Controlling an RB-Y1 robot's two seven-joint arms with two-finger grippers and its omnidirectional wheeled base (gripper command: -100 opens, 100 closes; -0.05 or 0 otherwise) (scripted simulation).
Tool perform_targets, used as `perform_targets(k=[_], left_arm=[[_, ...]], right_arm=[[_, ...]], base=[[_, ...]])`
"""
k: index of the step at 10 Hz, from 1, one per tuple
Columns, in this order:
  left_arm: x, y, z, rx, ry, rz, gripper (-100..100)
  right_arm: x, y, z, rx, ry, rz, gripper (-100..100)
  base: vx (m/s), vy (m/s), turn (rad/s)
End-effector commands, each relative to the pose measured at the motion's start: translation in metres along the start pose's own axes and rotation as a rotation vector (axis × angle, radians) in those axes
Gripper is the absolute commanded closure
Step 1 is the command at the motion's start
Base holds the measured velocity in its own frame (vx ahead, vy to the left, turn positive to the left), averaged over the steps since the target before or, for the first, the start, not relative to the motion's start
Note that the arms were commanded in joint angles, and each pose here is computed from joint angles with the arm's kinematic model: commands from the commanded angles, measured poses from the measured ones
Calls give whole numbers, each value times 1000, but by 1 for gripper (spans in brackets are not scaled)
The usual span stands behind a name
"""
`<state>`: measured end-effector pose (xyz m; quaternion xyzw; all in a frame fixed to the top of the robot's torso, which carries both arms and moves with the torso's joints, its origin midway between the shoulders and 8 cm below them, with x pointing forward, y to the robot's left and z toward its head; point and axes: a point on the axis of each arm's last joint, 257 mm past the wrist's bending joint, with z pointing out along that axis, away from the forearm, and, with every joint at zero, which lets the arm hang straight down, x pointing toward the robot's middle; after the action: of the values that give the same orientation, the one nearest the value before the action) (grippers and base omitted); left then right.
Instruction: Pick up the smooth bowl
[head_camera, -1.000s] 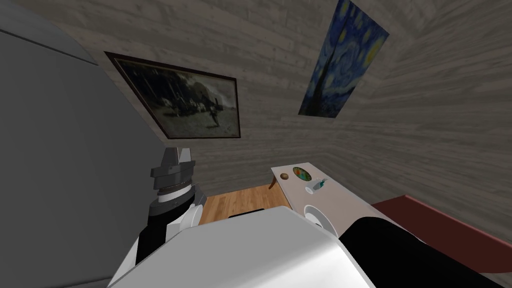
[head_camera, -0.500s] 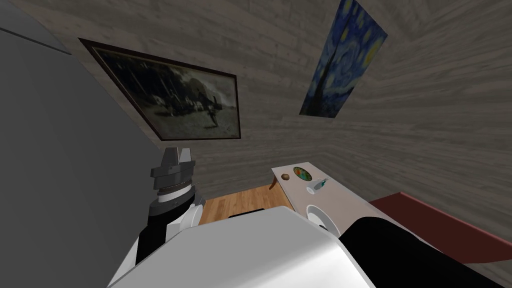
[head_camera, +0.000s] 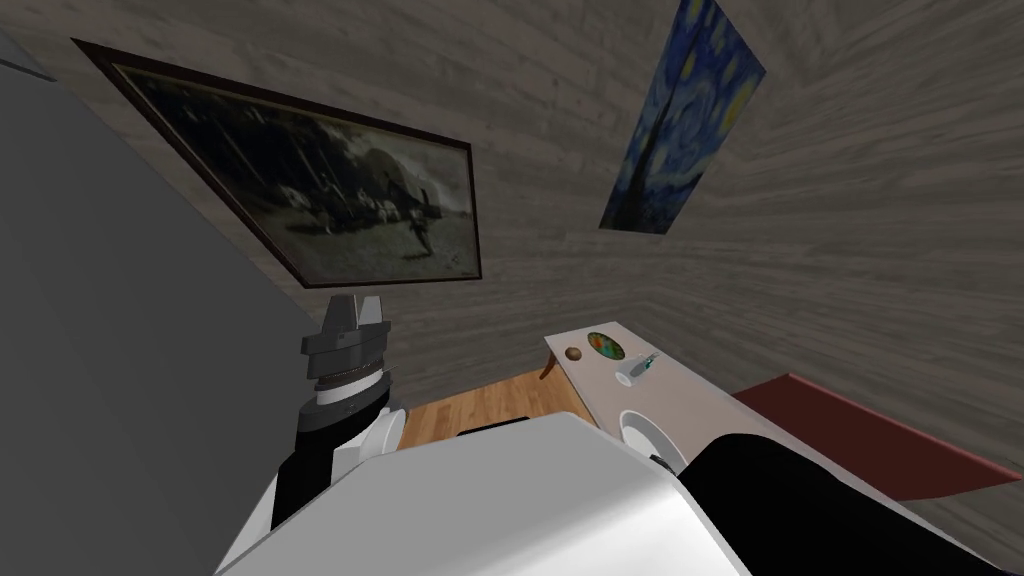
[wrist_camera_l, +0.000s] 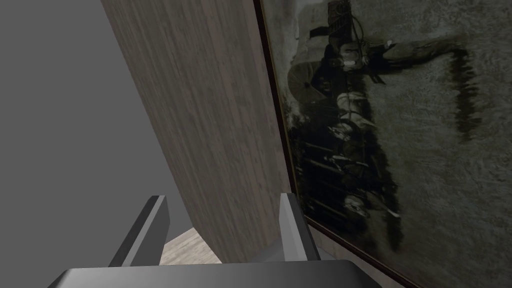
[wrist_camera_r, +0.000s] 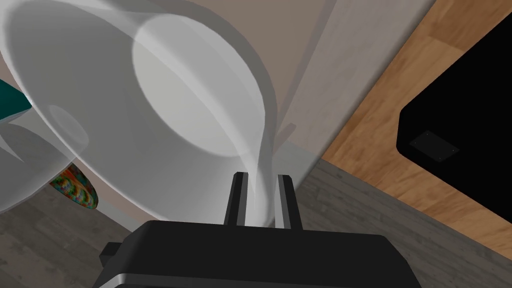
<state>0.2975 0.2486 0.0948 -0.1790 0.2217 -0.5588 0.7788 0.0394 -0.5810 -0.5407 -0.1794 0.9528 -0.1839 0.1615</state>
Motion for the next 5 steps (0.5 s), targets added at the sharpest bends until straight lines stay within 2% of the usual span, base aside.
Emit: perform_targets(k=[1, 2, 3, 5], left_arm=[[0, 0, 0, 0, 0, 0, 0], [0, 0, 0, 0, 0, 0, 0], [0, 0, 0, 0, 0, 0, 0], [0, 0, 0, 0, 0, 0, 0]], right_arm=[[10, -10, -2, 0, 2, -10, 100], [6, -7, -2, -13, -16, -10, 100], [17, -17, -5, -10, -5, -19, 100], [15, -15, -5, -14, -11, -18, 100]], base=[[61, 67, -61], [48, 49, -43], [46, 46, -69], [27, 26, -30]])
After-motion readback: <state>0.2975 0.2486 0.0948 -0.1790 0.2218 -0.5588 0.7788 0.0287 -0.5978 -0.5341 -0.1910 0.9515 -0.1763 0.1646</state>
